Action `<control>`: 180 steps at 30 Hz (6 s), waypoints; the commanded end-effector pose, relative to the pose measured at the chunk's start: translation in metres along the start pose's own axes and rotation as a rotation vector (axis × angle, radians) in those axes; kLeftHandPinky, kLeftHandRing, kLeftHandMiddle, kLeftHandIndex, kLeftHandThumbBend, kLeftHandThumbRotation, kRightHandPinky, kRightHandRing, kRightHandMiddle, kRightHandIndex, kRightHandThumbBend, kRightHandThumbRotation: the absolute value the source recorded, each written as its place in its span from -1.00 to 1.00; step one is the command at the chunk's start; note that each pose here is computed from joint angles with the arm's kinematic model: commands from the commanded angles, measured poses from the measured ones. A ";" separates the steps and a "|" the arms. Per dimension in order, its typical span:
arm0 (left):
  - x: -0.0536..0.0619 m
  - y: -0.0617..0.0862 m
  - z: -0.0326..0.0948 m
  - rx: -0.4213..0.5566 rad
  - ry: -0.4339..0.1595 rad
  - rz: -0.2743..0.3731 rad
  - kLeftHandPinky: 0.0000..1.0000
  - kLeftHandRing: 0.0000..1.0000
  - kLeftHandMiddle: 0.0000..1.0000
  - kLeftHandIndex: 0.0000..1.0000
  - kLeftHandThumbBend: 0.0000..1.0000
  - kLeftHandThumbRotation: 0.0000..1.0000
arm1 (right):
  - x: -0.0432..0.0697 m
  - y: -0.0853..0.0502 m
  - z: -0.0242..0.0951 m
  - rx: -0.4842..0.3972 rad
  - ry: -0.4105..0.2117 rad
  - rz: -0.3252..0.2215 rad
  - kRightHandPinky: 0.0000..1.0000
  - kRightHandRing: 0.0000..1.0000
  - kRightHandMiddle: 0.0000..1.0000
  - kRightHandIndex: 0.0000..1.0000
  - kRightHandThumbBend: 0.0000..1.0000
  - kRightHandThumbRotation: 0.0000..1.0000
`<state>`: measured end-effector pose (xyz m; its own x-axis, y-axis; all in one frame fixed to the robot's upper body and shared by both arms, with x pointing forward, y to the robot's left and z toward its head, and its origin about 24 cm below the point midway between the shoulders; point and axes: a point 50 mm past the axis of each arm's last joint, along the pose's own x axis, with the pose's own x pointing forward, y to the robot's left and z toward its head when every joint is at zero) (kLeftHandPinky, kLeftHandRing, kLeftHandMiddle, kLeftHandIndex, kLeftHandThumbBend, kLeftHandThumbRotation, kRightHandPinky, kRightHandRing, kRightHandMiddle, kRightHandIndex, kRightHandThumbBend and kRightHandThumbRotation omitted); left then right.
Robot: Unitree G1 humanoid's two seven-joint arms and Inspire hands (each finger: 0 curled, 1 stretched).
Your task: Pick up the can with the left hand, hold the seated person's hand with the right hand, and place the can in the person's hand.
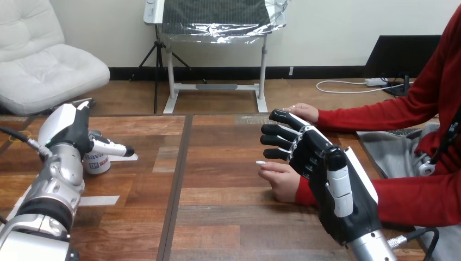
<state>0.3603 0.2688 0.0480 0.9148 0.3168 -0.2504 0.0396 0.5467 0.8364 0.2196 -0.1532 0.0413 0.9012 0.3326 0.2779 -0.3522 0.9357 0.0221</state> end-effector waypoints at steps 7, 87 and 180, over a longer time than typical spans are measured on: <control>0.003 0.014 0.010 0.067 -0.013 0.080 0.68 0.91 0.92 0.85 0.90 -0.65 | 0.013 -0.004 0.017 -0.028 -0.085 0.021 0.49 0.59 0.61 0.69 0.78 1.00; 0.007 0.021 0.016 0.171 0.051 -0.027 0.39 0.69 0.73 0.69 0.63 -0.39 | 0.014 -0.005 0.023 -0.039 -0.096 0.034 0.49 0.57 0.59 0.69 0.78 1.00; 0.009 0.046 0.036 -0.007 0.026 0.165 -0.39 -0.16 -0.02 0.27 0.71 -0.78 | 0.017 -0.005 0.020 -0.040 -0.081 0.040 0.48 0.59 0.60 0.70 0.77 1.00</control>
<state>0.3620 0.2814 0.0584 0.8429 0.4636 -0.2730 0.0050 0.5006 0.8656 0.2200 -0.1576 0.0464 0.8923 0.3572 0.2760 -0.3696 0.9292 -0.0078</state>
